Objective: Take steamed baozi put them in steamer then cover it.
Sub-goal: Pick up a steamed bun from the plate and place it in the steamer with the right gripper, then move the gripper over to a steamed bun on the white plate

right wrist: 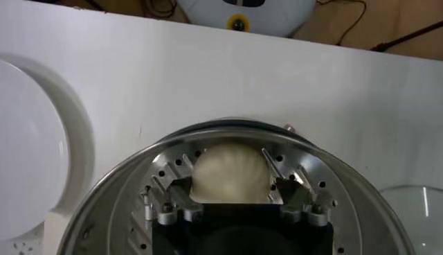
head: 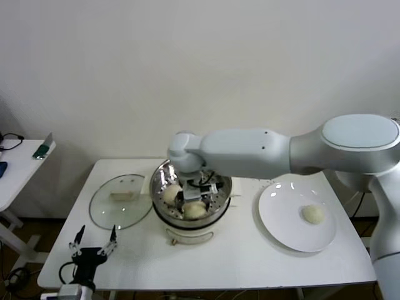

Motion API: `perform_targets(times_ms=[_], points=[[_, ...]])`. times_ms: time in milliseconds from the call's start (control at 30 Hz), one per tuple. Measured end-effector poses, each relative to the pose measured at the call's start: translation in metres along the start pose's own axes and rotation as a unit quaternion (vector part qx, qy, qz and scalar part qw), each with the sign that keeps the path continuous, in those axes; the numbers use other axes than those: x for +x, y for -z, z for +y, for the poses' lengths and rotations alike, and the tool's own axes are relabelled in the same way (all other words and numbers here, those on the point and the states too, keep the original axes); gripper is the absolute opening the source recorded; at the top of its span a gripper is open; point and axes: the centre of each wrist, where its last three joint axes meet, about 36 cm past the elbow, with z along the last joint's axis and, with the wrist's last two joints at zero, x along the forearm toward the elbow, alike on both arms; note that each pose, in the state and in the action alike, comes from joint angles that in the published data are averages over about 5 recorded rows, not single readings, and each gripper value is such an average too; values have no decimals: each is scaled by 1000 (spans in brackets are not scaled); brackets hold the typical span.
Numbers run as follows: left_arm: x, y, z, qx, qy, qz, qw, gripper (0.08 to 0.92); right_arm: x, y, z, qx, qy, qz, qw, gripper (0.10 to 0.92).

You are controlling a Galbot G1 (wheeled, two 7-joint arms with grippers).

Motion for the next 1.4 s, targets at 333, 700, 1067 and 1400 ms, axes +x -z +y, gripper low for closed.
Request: perform_targets(times_ms=[333, 700, 1067, 1400], points=[[3, -2, -2, -3, 0, 4, 1000, 823, 18, -7, 13, -10, -5, 16, 1000, 823], [3, 1, -3, -10, -6, 0, 1000, 823, 69, -33, 106, -140, -39, 41, 989, 823], [7, 0, -2, -15, -10, 2, 1000, 823, 76, -37, 258, -467, -93, 57, 878, 823], [13, 1, -1, -19, -6, 4, 1000, 823, 15, -9, 381, -655, -76, 30, 751, 823]])
